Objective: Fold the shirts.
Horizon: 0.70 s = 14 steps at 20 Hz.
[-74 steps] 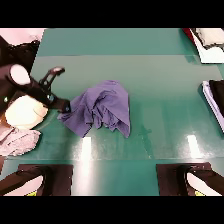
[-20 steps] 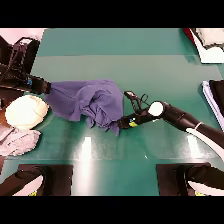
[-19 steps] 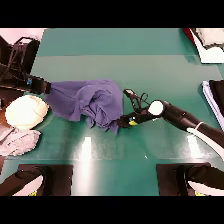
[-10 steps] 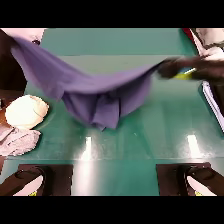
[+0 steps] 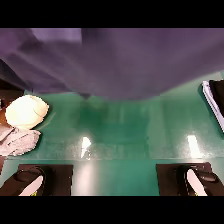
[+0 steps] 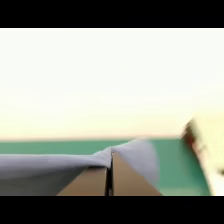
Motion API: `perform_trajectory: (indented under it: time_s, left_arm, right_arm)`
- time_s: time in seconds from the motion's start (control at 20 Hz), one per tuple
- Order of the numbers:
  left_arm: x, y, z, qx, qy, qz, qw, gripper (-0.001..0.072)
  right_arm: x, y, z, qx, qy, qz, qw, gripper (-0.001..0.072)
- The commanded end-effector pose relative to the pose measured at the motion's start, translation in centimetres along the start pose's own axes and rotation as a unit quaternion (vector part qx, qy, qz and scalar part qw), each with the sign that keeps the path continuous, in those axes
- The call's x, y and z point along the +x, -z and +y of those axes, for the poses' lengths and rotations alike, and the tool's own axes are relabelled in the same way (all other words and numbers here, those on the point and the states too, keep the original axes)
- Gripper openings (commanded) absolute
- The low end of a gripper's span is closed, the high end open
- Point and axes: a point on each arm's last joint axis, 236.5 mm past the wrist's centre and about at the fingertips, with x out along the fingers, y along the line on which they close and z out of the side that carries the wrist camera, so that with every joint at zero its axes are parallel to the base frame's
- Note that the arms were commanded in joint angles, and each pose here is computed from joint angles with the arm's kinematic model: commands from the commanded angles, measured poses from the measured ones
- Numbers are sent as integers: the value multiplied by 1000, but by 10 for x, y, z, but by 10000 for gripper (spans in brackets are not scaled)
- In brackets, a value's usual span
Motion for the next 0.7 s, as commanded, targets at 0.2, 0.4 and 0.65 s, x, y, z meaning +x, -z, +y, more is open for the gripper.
perform_trajectory:
  time_s: [0.2,0.4,0.65]
  left_arm:
    - [29,29,0,-17,19,22,999,27]
    - [104,165,40,-43,-7,204,978,28]
    - [172,369,70,-95,-1,433,897,28]
  right_arm:
    - [38,55,-29,3,28,181,983,15]
    - [97,167,-58,59,20,360,931,16]
    - [159,303,-56,96,-7,495,864,17]
